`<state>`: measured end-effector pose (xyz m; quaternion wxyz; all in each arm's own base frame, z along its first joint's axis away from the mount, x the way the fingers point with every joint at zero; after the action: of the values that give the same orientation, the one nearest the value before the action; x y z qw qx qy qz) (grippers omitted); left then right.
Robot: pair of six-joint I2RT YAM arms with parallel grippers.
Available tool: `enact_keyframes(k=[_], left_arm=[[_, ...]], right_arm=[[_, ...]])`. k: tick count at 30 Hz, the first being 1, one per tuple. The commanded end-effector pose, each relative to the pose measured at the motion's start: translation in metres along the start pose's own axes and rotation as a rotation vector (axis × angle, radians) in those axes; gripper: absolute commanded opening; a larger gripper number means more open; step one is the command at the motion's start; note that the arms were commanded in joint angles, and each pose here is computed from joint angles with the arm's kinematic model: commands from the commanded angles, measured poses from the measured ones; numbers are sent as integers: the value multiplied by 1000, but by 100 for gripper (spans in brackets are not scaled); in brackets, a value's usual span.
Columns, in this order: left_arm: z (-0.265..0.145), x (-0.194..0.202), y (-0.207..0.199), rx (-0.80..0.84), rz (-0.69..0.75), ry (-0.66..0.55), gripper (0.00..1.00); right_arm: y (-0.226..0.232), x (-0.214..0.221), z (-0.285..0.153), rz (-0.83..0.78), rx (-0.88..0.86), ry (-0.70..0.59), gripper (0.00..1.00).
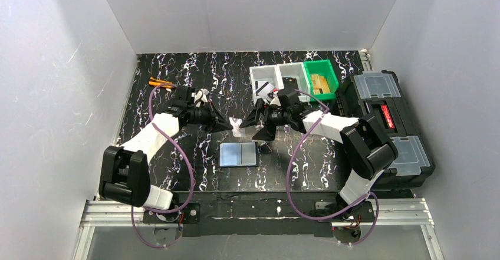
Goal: Take the credit cards out of the card holder
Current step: Remove the credit card from the card holder, then place the credit card in the storage box.
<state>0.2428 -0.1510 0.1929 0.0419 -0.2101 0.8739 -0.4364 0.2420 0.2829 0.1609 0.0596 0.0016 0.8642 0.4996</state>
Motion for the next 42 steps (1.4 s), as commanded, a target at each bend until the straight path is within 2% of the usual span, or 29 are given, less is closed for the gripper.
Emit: enact_keyframes(k=[1, 7, 9, 10, 14, 16, 20, 21, 26, 27, 29, 31, 36, 42], left_arm=[[-11, -1, -32, 191, -19, 28, 0], [-6, -4, -34, 237, -33, 54, 0], [-6, -3, -34, 235, -29, 63, 0], [-7, -3, -33, 231, -27, 66, 0], [-9, 0, -32, 228, -2, 74, 0], [-11, 2, -32, 230, 18, 75, 0], [-15, 4, -33, 209, 43, 64, 18], [-16, 5, -32, 202, 45, 63, 24], [-19, 6, -29, 155, 67, 43, 76], [-20, 7, -28, 140, 71, 38, 84], [-21, 7, -26, 110, 84, 26, 93], [-24, 8, -23, 74, 100, 11, 98], [-28, 9, -22, 41, 139, 9, 98], [-31, 13, -23, 52, 165, 18, 98]], right_arm=[[37, -13, -19, 1, -237, -43, 94], [46, -19, -20, 52, -340, -31, 70], [48, -20, -20, 61, -364, -27, 57], [48, -20, -20, 64, -370, -27, 50], [50, -20, -21, 59, -373, -25, 2], [48, -19, -21, 55, -358, -23, 1], [46, -16, -24, 19, -300, -33, 1], [46, -16, -25, 9, -280, -38, 1], [48, -17, -33, -76, -149, -75, 1], [48, -19, -35, -106, -115, -92, 1], [47, -23, -41, -155, -38, -122, 1], [46, -30, -47, -190, 35, -158, 1], [43, -64, -62, -258, 210, -279, 1], [27, -123, -61, -269, 347, -307, 1]])
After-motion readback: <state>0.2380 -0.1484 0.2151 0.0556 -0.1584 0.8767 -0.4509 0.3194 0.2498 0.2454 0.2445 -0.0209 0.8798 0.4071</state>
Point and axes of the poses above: each gripper's point midway between its finger pads, its own z axis out along the fingers, its own y axis along the line the jaws close on, x = y × z, the point moved 8 cm from there along -z, back along the fingers, and after that the axes turned 7 degrees about -z, right-handed, at the moved point
